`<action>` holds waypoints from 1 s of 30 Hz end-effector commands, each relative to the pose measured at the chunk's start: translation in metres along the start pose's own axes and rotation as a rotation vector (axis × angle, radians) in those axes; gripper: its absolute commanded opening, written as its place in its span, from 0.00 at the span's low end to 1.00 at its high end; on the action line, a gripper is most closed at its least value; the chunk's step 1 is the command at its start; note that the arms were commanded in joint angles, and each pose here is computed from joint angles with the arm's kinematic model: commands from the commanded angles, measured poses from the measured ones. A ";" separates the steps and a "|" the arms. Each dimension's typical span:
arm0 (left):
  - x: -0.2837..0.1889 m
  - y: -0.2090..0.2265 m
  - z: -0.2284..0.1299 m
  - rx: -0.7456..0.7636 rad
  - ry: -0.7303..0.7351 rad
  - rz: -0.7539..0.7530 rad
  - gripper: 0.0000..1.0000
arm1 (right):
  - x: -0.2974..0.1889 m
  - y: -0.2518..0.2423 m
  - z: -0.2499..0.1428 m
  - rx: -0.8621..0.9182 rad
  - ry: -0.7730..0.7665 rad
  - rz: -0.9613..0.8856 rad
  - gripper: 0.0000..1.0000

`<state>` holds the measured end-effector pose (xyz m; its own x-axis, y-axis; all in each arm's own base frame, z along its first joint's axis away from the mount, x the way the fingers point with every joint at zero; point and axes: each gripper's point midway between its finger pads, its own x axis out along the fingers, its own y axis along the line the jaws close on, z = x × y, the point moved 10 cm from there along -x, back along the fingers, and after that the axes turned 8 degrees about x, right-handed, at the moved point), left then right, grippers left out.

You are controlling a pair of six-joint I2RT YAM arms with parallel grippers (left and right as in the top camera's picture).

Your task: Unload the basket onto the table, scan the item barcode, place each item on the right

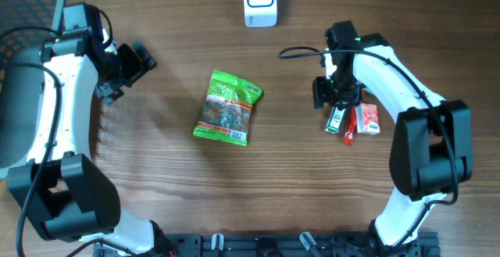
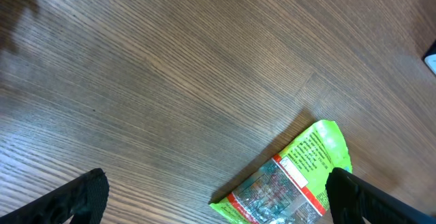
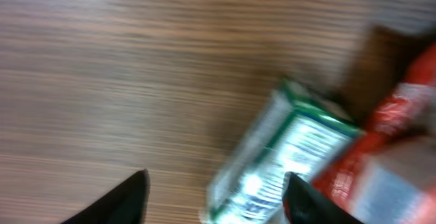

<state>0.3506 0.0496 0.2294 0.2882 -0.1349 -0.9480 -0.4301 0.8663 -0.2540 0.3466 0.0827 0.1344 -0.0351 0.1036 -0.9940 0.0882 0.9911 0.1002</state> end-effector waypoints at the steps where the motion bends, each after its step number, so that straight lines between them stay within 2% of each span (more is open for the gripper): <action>1: 0.003 0.001 0.000 0.005 0.012 -0.004 1.00 | -0.006 0.018 -0.001 -0.007 0.024 0.250 0.35; 3: 0.003 0.001 0.000 0.005 0.012 -0.004 1.00 | -0.005 0.020 -0.002 0.004 0.034 0.281 0.16; 4: 0.003 0.001 0.000 0.005 0.012 -0.004 1.00 | -0.004 0.019 -0.002 0.037 0.038 0.275 0.14; 7: 0.003 0.001 0.000 0.005 0.012 -0.004 1.00 | 0.008 0.011 -0.003 0.158 0.025 0.191 0.13; 9: 0.003 0.001 0.000 0.005 0.012 -0.004 1.00 | 0.021 0.001 -0.008 0.237 0.010 0.096 0.26; 10: 0.003 0.001 0.000 0.005 0.012 -0.004 1.00 | 0.027 -0.003 -0.011 0.234 0.006 0.063 0.26; 12: 0.003 0.001 0.000 0.005 0.012 -0.004 1.00 | 0.034 -0.013 -0.017 0.238 -0.001 -0.044 0.08; 13: 0.003 0.001 0.000 0.005 0.012 -0.004 1.00 | 0.034 -0.020 -0.019 0.239 -0.008 -0.125 0.04; 17: 0.003 0.001 0.000 0.005 0.012 -0.004 1.00 | 0.029 -0.039 -0.024 0.227 -0.046 -0.388 0.04; 20: 0.003 0.001 0.000 0.005 0.012 -0.004 1.00 | 0.027 -0.044 -0.023 0.224 -0.071 -0.453 0.08; 21: 0.003 0.001 0.000 0.005 0.012 -0.004 1.00 | 0.027 -0.045 -0.022 0.225 -0.073 -0.454 0.09; 22: 0.003 0.001 0.000 0.005 0.012 -0.004 1.00 | 0.027 -0.044 -0.023 0.227 -0.067 -0.444 0.04; 23: 0.003 0.001 0.000 0.005 0.012 -0.004 1.00 | 0.029 -0.040 -0.024 0.224 -0.039 -0.390 0.04; 26: 0.003 0.001 0.000 0.005 0.012 -0.004 1.00 | 0.034 -0.016 -0.027 0.075 0.048 -0.119 0.06; 28: 0.003 0.001 0.000 0.005 0.012 -0.004 1.00 | 0.035 0.002 -0.026 -0.027 0.053 0.023 0.19; 29: 0.003 0.001 0.000 0.005 0.012 -0.004 1.00 | 0.033 0.016 -0.026 -0.051 0.058 0.122 0.31; 30: 0.003 0.001 0.000 0.005 0.012 -0.004 1.00 | 0.032 0.026 -0.027 -0.069 0.063 0.186 0.36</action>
<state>0.3506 0.0496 0.2295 0.2886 -0.1348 -0.9479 -0.4297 0.8665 -0.2541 0.3237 0.0800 0.0962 -0.0634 0.0164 -0.9979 0.1403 0.9901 0.0073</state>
